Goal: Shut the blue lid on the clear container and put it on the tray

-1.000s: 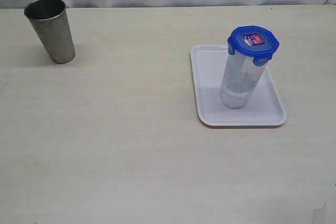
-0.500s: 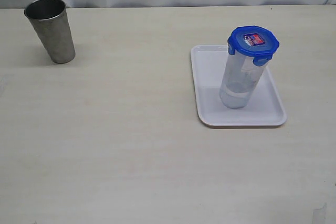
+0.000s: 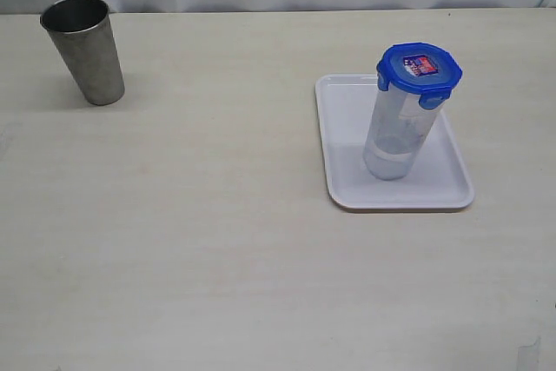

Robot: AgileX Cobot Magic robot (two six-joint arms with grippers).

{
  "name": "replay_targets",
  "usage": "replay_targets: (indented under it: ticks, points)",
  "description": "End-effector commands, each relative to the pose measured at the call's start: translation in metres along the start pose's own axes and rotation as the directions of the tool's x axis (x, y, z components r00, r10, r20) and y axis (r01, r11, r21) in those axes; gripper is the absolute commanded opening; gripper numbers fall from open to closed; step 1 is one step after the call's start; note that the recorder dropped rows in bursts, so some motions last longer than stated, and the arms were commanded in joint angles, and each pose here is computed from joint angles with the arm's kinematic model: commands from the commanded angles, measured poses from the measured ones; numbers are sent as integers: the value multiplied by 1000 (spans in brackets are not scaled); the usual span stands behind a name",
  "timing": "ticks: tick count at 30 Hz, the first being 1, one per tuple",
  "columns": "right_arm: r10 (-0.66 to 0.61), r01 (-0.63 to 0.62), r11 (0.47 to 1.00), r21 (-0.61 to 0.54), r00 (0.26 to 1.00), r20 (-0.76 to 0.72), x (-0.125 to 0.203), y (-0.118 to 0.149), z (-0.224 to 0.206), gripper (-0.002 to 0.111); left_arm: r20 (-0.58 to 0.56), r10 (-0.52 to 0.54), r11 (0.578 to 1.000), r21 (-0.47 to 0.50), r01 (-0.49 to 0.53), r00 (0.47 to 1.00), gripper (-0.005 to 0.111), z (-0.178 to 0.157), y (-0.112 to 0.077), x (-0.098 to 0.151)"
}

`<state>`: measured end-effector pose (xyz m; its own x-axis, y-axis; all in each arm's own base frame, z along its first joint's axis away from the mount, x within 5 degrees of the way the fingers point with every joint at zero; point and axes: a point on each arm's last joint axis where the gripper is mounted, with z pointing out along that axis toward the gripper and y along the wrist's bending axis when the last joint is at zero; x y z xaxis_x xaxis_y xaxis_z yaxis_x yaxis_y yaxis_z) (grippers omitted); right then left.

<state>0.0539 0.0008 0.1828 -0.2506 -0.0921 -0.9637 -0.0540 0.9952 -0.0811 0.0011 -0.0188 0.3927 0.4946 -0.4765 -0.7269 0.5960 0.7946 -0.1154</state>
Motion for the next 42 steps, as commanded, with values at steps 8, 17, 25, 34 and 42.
replay_targets:
  ticks: [8,17,25,34,42]
  points:
    - [0,0,1000,4,1000,3,0,0,0,4,-297,210,933,-223,-282,932,105,-23,23,23]
    - [0,0,1000,4,1000,3,0,0,0,4,-410,290,898,-197,-394,865,105,-38,23,26]
    - [0,0,1000,4,1000,3,0,0,0,4,-446,277,866,-266,-422,851,105,-40,24,29]
    - [0,0,1000,4,1000,3,0,0,0,4,-543,256,811,-330,-483,800,105,-51,39,64]
    - [0,0,1000,4,1000,3,0,0,0,4,-634,262,806,-270,-526,727,105,-85,63,139]
